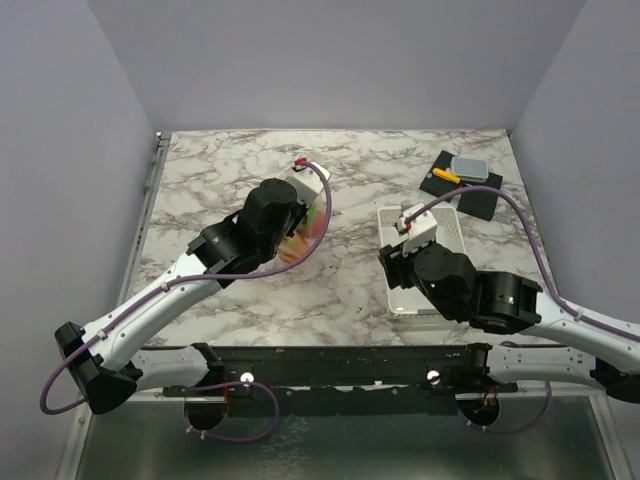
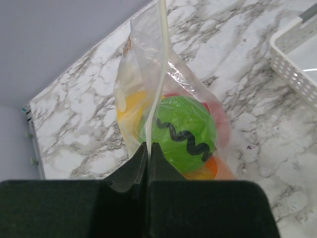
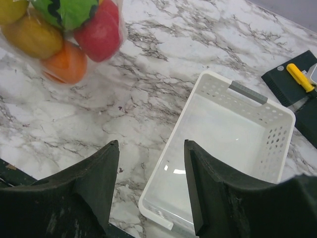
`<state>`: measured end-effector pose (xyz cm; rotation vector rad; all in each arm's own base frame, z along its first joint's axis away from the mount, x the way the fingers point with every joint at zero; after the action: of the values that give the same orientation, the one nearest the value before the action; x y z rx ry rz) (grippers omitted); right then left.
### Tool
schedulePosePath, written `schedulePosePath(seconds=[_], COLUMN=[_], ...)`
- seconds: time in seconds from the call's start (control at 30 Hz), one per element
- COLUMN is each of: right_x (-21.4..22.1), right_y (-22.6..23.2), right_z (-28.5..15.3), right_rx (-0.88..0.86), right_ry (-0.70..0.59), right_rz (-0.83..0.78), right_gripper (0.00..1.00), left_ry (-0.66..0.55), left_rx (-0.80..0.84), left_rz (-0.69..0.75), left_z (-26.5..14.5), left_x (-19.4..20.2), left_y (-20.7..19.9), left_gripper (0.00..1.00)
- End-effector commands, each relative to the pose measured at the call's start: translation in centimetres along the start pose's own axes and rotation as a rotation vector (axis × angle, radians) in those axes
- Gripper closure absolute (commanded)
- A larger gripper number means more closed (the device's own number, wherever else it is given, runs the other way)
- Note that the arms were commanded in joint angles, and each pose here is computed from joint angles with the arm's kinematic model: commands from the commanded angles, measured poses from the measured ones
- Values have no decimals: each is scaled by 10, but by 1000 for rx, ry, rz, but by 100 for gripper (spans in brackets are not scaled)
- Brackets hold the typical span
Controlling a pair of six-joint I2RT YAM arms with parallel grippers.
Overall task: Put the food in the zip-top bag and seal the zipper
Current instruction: Place the zipper food storage bag at the center of the board.
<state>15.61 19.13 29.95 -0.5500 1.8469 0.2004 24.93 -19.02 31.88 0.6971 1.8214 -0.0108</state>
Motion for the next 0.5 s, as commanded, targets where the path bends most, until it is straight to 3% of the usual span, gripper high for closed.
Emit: schedulePosePath(seconds=[0.0, 0.27, 0.47], right_x=[0, 3, 5], right_y=[-5, -3, 4], right_z=[0, -3, -7], right_rx=[33, -4, -74], right_ry=[-28, -34, -42], right_rz=[39, 70, 96], right_gripper=[39, 39, 38], left_ry=[-72, -83, 39], left_rx=[-178, -331, -410], left_rz=[-3, -3, 104], left_z=[4, 32, 69], left_x=[-29, -7, 29], left_y=[38, 85, 94], left_gripper=[100, 100, 100])
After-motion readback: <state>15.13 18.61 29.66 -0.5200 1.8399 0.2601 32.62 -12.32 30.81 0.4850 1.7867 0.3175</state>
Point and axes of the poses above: each gripper's point midway between its finger pads, its own z axis out along the fingers, its own y axis along the line the jaws close on, x = y × z, the point moved 4 cm from there along -z, back along the fingers, and after that the axes turned 1 degree about -z, right-handed, at the moved point
